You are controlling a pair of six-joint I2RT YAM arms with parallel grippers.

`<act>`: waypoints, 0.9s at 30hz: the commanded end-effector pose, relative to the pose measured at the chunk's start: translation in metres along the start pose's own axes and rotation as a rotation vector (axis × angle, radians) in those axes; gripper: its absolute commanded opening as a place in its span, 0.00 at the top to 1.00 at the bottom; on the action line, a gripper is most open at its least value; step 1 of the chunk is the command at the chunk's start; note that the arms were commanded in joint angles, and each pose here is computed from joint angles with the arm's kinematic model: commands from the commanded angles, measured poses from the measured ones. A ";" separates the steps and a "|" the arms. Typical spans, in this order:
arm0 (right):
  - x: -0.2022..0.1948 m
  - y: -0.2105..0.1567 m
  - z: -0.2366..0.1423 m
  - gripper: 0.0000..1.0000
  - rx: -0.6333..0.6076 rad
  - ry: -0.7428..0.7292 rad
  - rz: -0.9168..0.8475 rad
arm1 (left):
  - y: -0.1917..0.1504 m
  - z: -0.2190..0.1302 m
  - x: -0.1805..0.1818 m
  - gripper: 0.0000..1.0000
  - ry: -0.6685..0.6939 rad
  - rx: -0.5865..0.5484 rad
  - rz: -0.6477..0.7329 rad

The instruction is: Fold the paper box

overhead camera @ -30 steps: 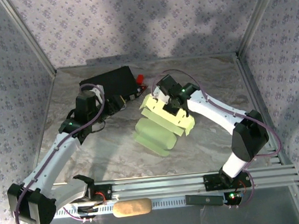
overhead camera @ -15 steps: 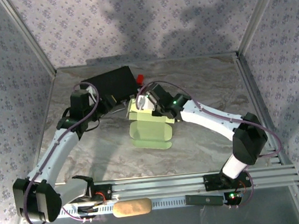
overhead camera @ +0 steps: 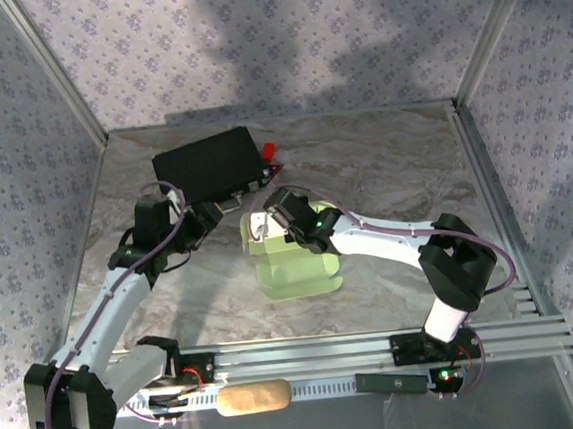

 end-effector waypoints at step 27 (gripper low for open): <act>-0.018 0.005 -0.038 1.00 -0.087 0.173 0.093 | -0.042 0.001 -0.014 0.27 0.057 -0.153 1.047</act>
Point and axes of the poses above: each hand's point on the last joint's axis, 136 mm out from that joint toward the fingers, its own z axis out along the fingers, its own x axis along the line the jaws close on, y = z × x, the point moved 7 cm from there along -z, back along the fingers, and after that the axes turned 4 degrees about z, right-handed, at the moved point
